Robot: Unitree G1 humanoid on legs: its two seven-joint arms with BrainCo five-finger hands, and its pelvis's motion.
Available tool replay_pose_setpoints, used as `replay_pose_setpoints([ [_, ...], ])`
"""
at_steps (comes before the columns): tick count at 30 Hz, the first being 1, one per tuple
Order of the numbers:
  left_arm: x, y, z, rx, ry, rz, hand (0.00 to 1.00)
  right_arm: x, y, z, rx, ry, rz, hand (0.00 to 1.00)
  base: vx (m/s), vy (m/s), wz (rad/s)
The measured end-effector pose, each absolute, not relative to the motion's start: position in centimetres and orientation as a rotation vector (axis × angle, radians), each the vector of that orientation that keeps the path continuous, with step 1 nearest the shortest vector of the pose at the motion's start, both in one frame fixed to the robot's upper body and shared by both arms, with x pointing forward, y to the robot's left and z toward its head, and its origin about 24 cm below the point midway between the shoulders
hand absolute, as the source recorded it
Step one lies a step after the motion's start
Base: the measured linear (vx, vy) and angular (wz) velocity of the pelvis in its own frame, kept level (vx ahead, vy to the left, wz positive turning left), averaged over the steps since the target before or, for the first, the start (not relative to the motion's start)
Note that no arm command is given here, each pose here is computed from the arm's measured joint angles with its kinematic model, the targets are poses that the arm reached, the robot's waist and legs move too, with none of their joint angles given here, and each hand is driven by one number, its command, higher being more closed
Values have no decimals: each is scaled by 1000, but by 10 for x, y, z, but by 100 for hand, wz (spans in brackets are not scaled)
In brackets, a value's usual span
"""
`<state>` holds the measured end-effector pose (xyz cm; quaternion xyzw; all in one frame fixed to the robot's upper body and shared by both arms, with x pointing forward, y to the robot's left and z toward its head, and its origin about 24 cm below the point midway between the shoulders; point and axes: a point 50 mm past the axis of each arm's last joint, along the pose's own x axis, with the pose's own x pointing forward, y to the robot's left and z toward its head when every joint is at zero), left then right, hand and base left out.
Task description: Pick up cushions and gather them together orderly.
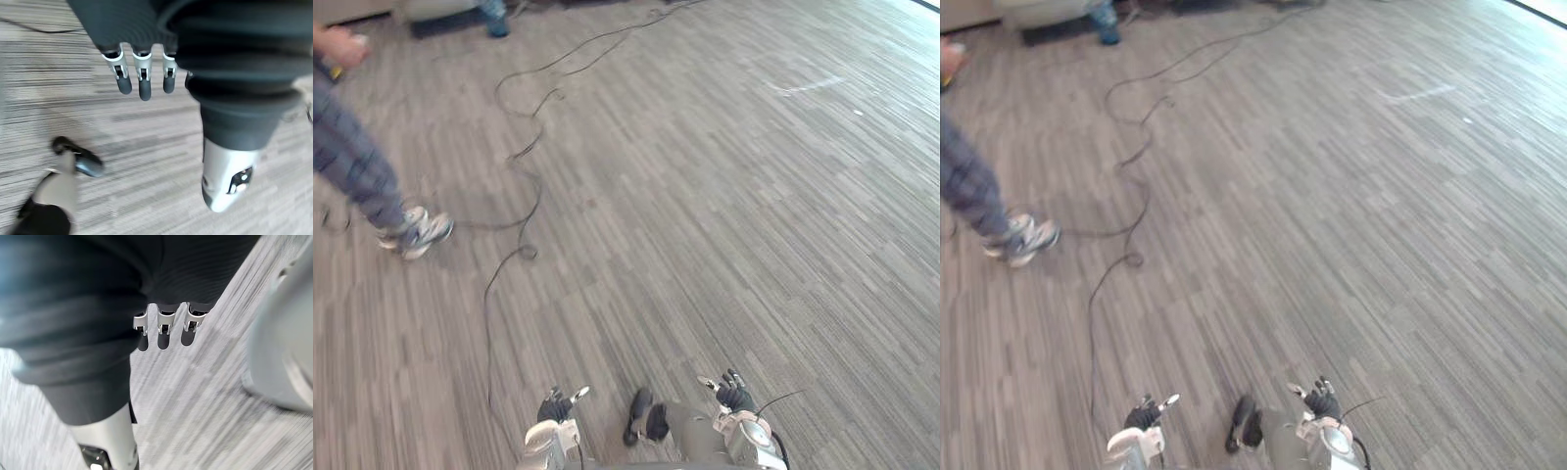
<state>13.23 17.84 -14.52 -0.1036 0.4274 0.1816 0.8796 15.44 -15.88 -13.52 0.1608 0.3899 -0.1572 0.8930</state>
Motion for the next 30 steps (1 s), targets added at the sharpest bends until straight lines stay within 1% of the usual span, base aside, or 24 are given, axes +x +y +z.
replay_pose_setpoints([
  [2,137,182,-140,-210,846,384,0,152,-158,-138,338,832,-331,0,553,79,-141],
  [5,134,182,-138,-235,818,418,0,156,-160,-136,345,819,-344,0,544,221,-130],
  [10,129,193,-138,-200,825,430,0,143,-159,-143,340,873,-352,0,575,337,-90],
  [13,127,196,-139,-191,833,432,0,144,-155,-142,327,870,-319,0,607,329,-107],
  [15,123,193,-142,-189,860,422,0,144,-156,-142,313,867,-303,0,375,217,-102],
  [18,129,183,-142,-176,865,366,0,141,-158,-140,305,846,-298,0,340,146,-67],
  [20,134,184,-142,-175,863,364,0,143,-159,-138,285,836,-285,0,341,46,-27],
  [24,134,175,-145,-179,893,326,0,147,-170,-135,301,800,-337,0,417,-41,29],
  [27,129,176,-147,-174,910,327,0,144,-170,-137,305,812,-345,0,642,-192,59],
  [30,123,177,-148,-197,917,361,0,153,-170,-134,293,795,-322,0,639,-238,0],
])
